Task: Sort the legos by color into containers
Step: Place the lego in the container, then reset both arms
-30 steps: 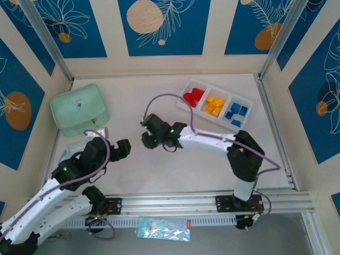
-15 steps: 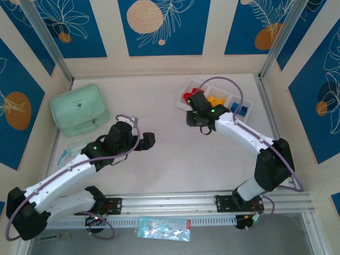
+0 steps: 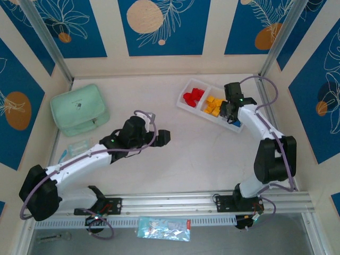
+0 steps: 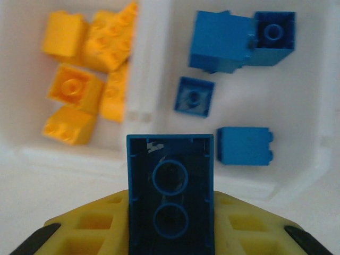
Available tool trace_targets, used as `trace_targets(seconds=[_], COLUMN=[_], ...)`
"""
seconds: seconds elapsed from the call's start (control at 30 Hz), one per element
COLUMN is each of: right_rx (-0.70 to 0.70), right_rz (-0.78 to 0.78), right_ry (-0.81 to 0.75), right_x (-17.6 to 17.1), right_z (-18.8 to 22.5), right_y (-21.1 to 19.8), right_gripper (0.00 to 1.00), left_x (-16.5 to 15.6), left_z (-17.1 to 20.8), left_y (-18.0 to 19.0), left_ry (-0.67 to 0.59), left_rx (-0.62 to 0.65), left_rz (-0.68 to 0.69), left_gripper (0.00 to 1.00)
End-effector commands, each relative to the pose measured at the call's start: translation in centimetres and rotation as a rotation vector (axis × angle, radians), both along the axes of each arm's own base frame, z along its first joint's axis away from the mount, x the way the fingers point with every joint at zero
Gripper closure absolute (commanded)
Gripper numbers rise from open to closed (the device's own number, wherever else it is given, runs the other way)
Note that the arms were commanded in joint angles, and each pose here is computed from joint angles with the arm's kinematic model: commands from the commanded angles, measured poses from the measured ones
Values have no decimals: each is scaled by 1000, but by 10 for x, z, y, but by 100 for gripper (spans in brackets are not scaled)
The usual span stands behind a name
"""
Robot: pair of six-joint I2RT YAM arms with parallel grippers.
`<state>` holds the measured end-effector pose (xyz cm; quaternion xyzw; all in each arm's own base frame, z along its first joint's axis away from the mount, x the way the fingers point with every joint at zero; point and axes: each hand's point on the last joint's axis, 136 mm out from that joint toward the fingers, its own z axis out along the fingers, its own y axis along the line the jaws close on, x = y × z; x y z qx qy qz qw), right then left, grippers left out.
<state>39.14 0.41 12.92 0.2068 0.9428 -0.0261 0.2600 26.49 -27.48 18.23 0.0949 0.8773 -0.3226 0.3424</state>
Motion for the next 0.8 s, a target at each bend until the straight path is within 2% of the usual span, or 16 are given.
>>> trace_targets(seconds=[0.0,0.13,0.3,0.5,0.57,0.63,0.67,0.77], right_rx=[-5,12,37,43,42,24,9,-39], right_rz=[-70,-96,-67,-45,-22,1,11,29], right_ry=[-9,16,9,-66,-100,-153,-177,-268], right_x=[18,33,44,38,33,25,20,2], right_z=[-3,-18,-17,13,24,35,39,46], right_y=[-24,-38,-33,-29,-25,-23,-22,-23], right_gripper=[68,68,52,35,25,7,1,1], left_x=[5,7,10,18,25,37,42,57], left_z=[20,18,18,21,24,29,31,38], left_y=[-14,-14,-9,8,24,52,68,132], left_ry=[-48,-54,-70,-104,-121,-143,-158,-225], left_rx=[-43,-27,7,61,97,144,172,288], left_rz=[-37,-38,-20,35,82,179,232,449], left_gripper=[1,1,1,1,1,1,1,1])
